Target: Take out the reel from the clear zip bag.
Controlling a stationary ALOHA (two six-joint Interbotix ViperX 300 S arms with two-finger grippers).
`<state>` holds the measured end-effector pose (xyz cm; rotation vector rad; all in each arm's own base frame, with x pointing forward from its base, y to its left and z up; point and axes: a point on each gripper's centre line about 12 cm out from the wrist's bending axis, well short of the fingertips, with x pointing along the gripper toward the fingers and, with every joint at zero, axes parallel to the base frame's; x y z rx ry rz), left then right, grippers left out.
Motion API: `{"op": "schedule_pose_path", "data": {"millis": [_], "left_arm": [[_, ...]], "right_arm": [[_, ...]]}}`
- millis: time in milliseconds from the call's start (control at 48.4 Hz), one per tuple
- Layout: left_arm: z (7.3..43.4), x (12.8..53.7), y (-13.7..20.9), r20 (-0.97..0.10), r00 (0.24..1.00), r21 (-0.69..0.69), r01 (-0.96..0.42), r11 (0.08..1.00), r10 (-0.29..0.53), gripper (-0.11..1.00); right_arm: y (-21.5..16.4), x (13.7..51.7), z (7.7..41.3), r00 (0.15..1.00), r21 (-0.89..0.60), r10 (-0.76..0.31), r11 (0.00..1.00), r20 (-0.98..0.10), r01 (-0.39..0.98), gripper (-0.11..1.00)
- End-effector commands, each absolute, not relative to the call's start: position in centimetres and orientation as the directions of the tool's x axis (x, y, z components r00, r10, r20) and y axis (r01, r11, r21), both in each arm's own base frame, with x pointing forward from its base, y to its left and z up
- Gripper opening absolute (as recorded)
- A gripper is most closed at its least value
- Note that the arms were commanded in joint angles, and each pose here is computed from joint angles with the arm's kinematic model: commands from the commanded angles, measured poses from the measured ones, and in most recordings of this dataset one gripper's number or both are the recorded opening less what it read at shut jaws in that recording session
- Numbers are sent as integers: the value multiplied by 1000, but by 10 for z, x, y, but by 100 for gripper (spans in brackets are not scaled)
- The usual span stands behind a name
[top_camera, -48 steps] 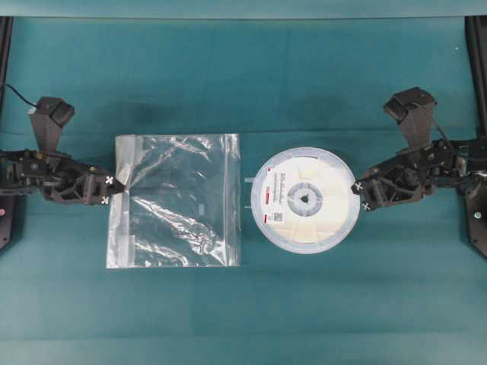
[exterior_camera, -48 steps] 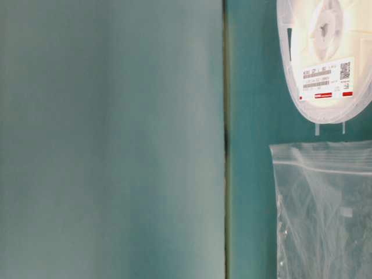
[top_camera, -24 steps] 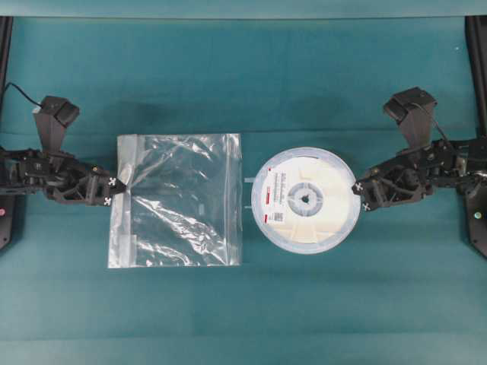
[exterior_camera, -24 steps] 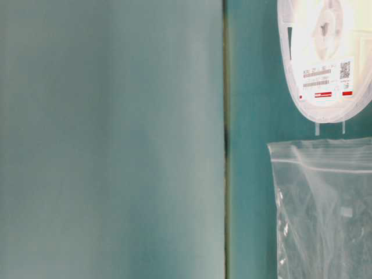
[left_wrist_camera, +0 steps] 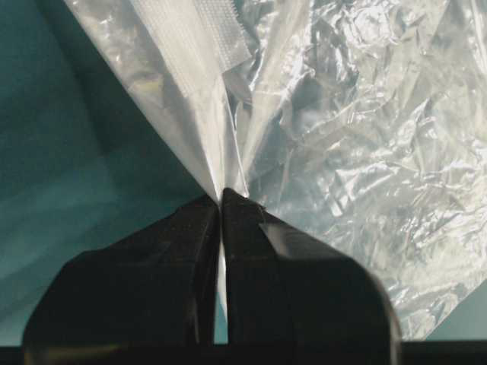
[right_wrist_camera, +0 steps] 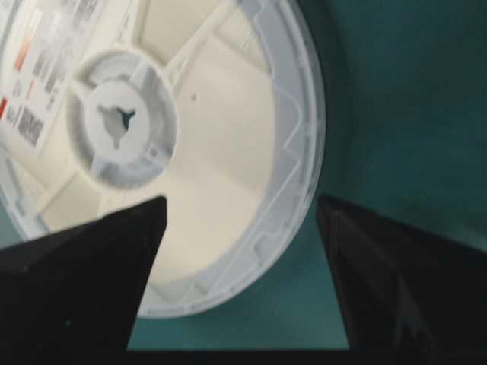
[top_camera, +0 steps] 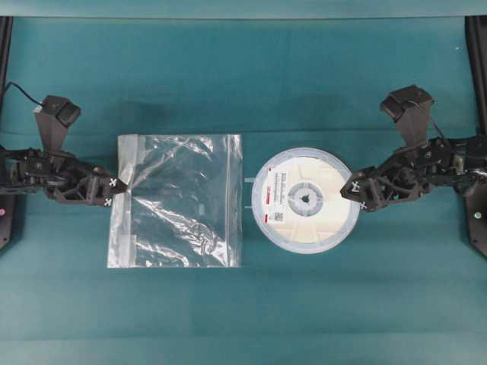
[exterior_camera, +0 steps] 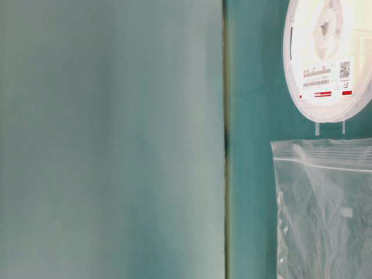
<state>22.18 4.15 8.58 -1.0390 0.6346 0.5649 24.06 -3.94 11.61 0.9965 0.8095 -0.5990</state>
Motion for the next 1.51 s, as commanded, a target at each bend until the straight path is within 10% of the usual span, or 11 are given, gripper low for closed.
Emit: {"op": "schedule_pose_path", "data": {"millis": [0,268,640,1135,1486], "left_arm": [[91,227,42,-694,708,-614,-675,409,128,1],[91,227,42,-693,710,-614,-674,411,128,11],[88,225,42,-721,682,-580,-692,430,124,97],[111,219,41,-708,694,-565,-666,487,128,96],[192,205,39,-576,803,-507,-499,702,155,96]], "right_arm": [[-40,247,123,599,513,-82,433,-797,741,88],[-41,252,129,614,523,-85,441,-784,729,88],[-41,253,131,622,530,-86,440,-779,725,88],[-42,267,160,691,568,-97,494,-716,658,88],[-43,278,213,799,555,-123,657,-588,510,88]]}}
